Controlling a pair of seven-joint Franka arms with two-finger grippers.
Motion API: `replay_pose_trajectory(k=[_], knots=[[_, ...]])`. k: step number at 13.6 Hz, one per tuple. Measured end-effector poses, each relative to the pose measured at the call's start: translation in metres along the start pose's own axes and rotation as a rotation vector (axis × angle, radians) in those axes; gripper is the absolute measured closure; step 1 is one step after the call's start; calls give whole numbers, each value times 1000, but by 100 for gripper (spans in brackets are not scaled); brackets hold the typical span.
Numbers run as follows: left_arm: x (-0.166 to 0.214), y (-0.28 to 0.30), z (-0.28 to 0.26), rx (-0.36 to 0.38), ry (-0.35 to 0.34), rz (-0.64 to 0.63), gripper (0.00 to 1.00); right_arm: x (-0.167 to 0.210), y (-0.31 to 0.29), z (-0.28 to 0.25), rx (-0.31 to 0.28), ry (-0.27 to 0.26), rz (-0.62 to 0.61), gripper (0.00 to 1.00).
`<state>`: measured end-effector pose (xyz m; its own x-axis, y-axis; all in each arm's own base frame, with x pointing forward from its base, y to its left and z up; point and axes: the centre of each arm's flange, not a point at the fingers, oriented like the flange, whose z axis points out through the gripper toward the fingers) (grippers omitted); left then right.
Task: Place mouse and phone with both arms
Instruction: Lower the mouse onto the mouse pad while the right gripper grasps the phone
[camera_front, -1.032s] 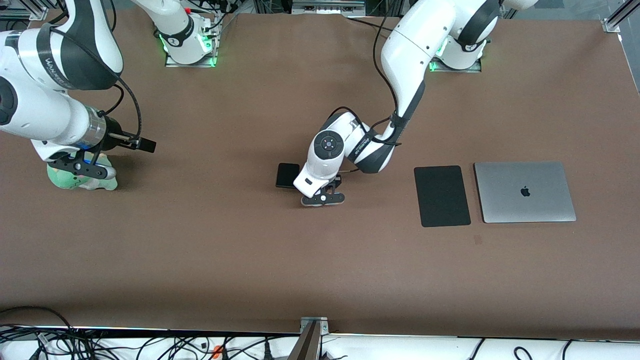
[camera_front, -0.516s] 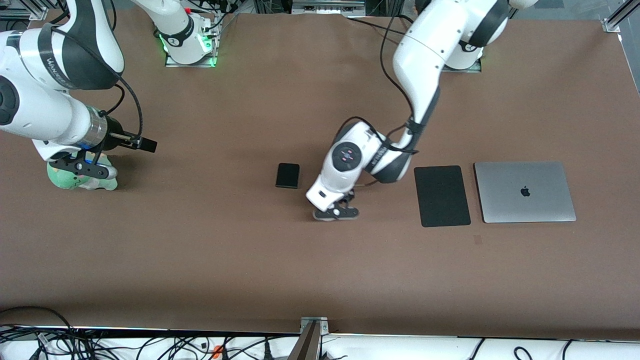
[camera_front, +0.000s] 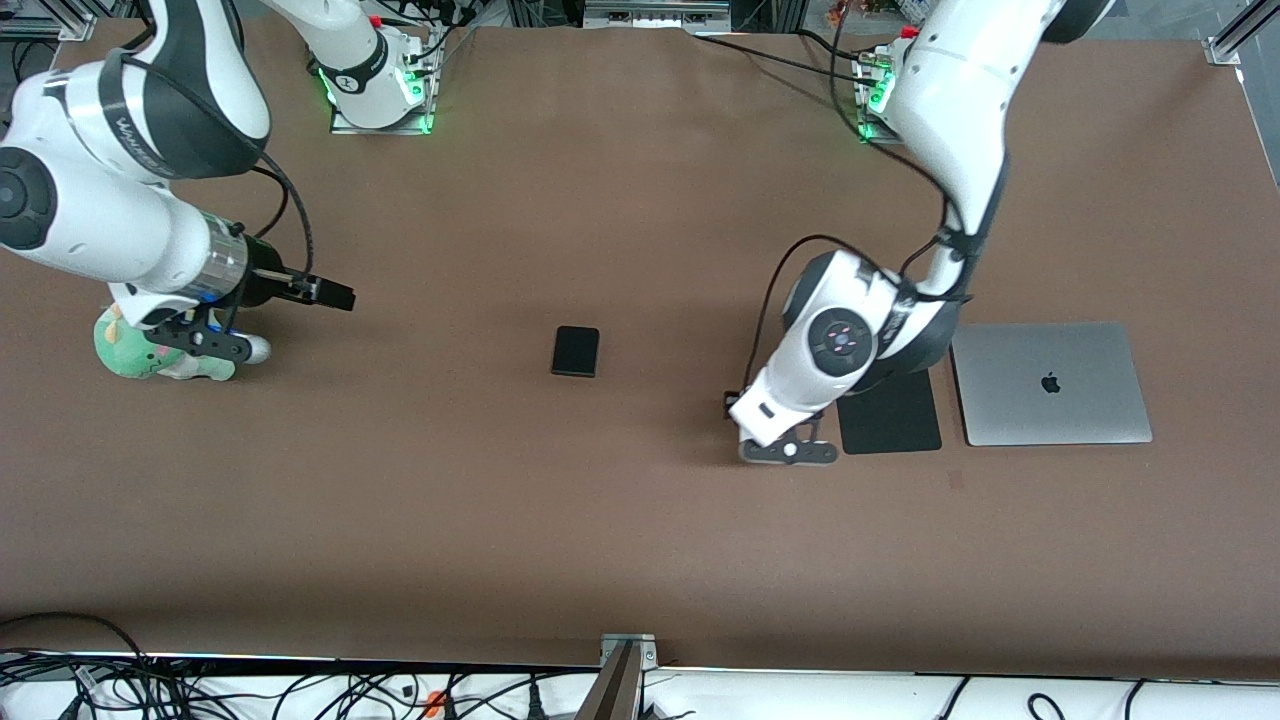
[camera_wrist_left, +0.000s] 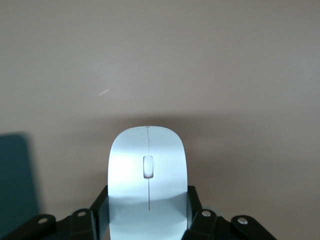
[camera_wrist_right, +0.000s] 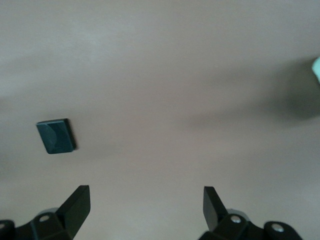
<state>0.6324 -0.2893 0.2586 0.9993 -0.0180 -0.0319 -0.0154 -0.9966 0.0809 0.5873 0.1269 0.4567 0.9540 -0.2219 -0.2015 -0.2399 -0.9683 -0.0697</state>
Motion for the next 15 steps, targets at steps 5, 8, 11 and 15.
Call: replay_pose_trajectory(k=[5,8,11,15], knots=[[-65,-114,-24,31,-95,-6,38,-14,-96,62,-8,50,19,0],[-76,-156,3,50,-133,-47,38,-23,-147,110,-2,90,35,0],[-69,-180,35,65,-105,-66,38,-35,-188,157,8,126,26,0],[-65,-182,67,62,-85,-68,38,-47,-221,210,24,168,7,0]])
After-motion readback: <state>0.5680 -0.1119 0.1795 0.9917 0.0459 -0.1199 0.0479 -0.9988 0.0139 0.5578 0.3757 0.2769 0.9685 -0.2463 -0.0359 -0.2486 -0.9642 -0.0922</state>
